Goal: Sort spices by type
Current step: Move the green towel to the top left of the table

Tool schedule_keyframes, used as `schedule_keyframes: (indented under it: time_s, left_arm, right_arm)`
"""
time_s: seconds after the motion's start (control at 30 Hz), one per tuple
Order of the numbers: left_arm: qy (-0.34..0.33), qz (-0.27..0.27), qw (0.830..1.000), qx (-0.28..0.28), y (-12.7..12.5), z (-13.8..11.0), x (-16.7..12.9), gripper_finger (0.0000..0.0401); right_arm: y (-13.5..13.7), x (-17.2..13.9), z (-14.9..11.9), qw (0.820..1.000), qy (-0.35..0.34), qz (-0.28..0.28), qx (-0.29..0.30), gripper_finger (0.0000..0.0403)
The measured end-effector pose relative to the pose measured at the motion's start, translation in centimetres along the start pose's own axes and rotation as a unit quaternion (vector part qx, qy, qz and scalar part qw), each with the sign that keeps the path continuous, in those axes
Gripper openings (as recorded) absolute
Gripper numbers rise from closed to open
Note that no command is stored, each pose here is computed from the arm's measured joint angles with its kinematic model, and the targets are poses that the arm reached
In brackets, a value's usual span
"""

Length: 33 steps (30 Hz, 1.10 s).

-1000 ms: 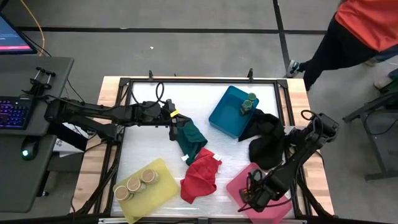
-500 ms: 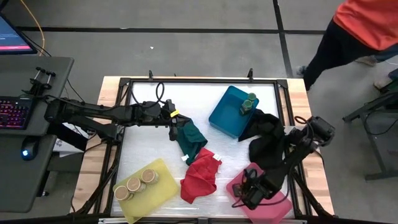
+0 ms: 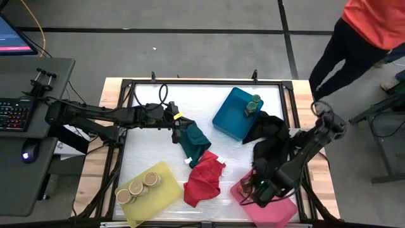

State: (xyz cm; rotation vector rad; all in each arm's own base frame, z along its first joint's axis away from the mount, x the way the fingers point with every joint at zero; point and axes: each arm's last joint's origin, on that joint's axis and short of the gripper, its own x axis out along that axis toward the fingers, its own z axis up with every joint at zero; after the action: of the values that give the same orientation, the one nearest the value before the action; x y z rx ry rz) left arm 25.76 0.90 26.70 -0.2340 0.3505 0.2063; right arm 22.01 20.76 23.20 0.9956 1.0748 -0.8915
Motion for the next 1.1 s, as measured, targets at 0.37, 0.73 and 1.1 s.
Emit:
schedule_keyframes:
  time_s: [0.37,0.73,1.1]
  left_arm:
    - [0.0,0.0,1.0,0.0,0.0,0.0,0.0,0.0]
    - [0.0,0.0,1.0,0.0,0.0,0.0,0.0,0.0]
    - [-0.003,-0.086,0.996,-0.012,-1.5,0.1,-0.2,0.0]
  right_arm:
    - [-7.6,-1.7,4.1,0.989,-0.021,-0.127,0.074,0.0]
    - [-12.4,3.4,9.5,0.968,-0.049,-0.193,0.155,0.0]
    - [-10.0,3.3,11.3,0.977,-0.097,-0.134,0.136,0.0]
